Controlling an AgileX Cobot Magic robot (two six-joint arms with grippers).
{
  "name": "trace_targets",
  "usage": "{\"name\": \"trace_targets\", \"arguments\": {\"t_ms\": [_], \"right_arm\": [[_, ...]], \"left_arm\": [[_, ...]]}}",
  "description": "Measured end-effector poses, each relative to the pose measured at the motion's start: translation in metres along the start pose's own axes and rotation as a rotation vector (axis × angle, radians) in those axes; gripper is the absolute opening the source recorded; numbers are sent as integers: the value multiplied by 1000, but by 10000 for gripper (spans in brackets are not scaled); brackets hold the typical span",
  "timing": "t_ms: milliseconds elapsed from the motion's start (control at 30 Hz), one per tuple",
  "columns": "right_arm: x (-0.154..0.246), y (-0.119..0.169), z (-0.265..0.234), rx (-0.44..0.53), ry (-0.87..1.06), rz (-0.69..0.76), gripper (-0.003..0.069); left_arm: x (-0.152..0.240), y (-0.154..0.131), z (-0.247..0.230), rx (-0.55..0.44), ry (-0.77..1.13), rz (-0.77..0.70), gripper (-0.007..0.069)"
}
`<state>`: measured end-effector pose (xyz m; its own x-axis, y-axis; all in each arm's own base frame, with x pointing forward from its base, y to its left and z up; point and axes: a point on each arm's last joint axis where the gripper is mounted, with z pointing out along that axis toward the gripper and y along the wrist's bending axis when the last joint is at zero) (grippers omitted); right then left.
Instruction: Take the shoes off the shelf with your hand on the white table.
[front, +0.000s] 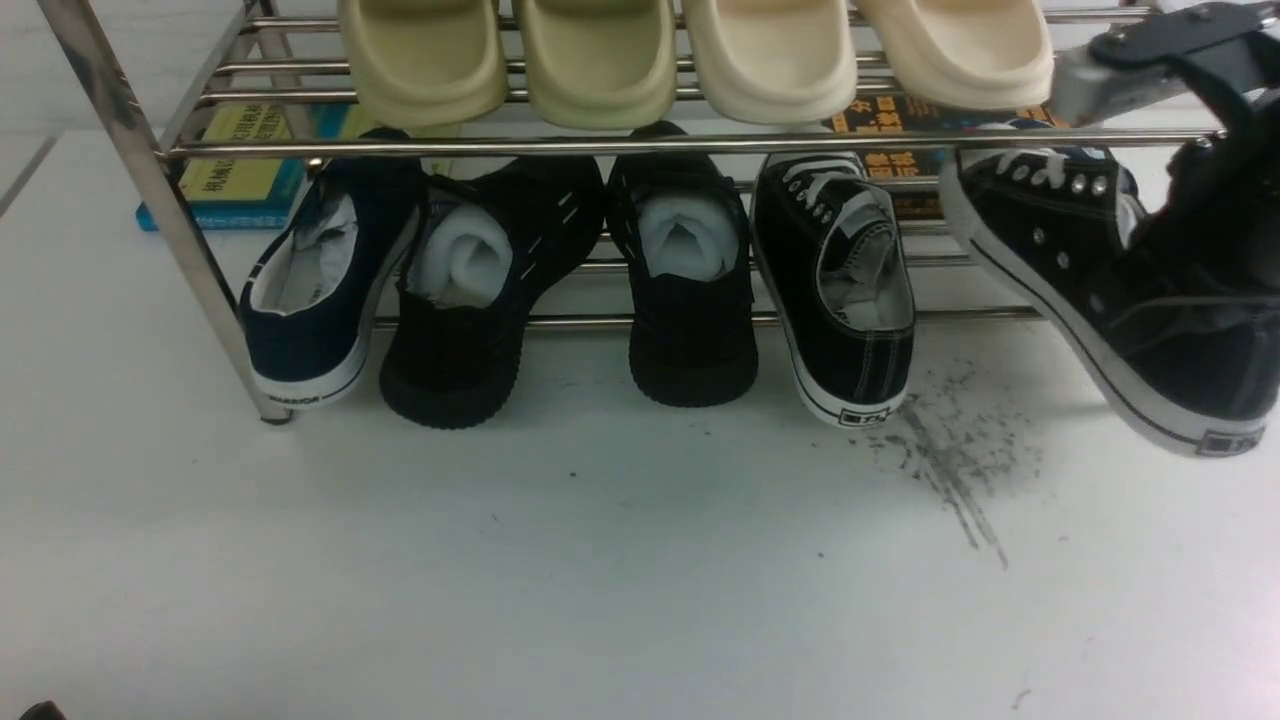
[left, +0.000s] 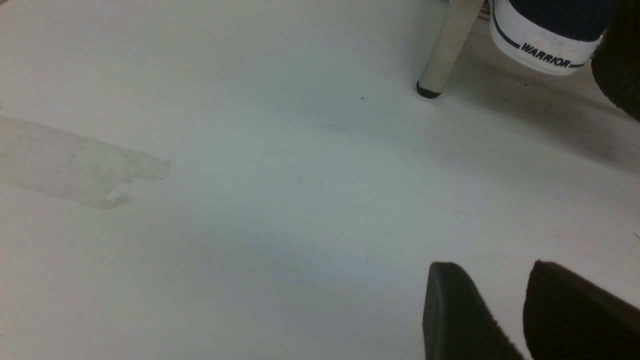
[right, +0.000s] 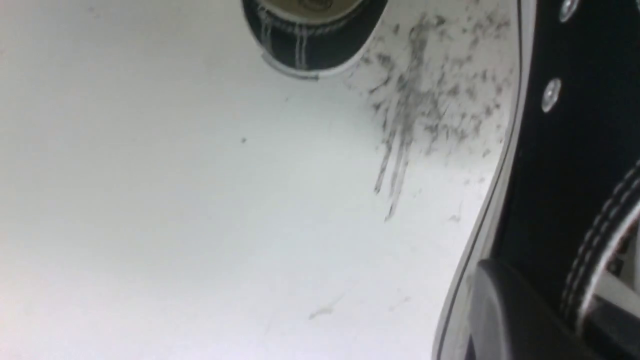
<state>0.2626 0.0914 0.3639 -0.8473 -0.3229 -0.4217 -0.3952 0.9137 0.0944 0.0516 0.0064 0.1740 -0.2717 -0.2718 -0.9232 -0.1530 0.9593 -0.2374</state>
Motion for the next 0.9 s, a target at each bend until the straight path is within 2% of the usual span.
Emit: {"name": "trace_targets", "arguments": {"t_ms": [167, 200, 367, 467, 633, 800, 900], "right_arm": [[17, 14, -35, -85, -56, 51, 10], [30, 20, -48, -110, -85, 75, 10], [69, 34, -62, -136, -106, 107, 10], [107, 50, -49, -189, -20, 142, 10], [142, 73, -12, -234, 180, 130, 13], [148, 99, 13, -251, 238, 91, 13], [140, 116, 35, -220, 228, 68, 14]], "left_arm": [[0, 0, 0, 0, 0, 0, 243], [0, 0, 0, 0, 0, 0, 243], [0, 0, 0, 0, 0, 0, 243], [0, 0, 0, 0, 0, 0, 243], [0, 0, 0, 0, 0, 0, 243], [0, 0, 0, 0, 0, 0, 243], [0, 0, 0, 0, 0, 0, 243]]}}
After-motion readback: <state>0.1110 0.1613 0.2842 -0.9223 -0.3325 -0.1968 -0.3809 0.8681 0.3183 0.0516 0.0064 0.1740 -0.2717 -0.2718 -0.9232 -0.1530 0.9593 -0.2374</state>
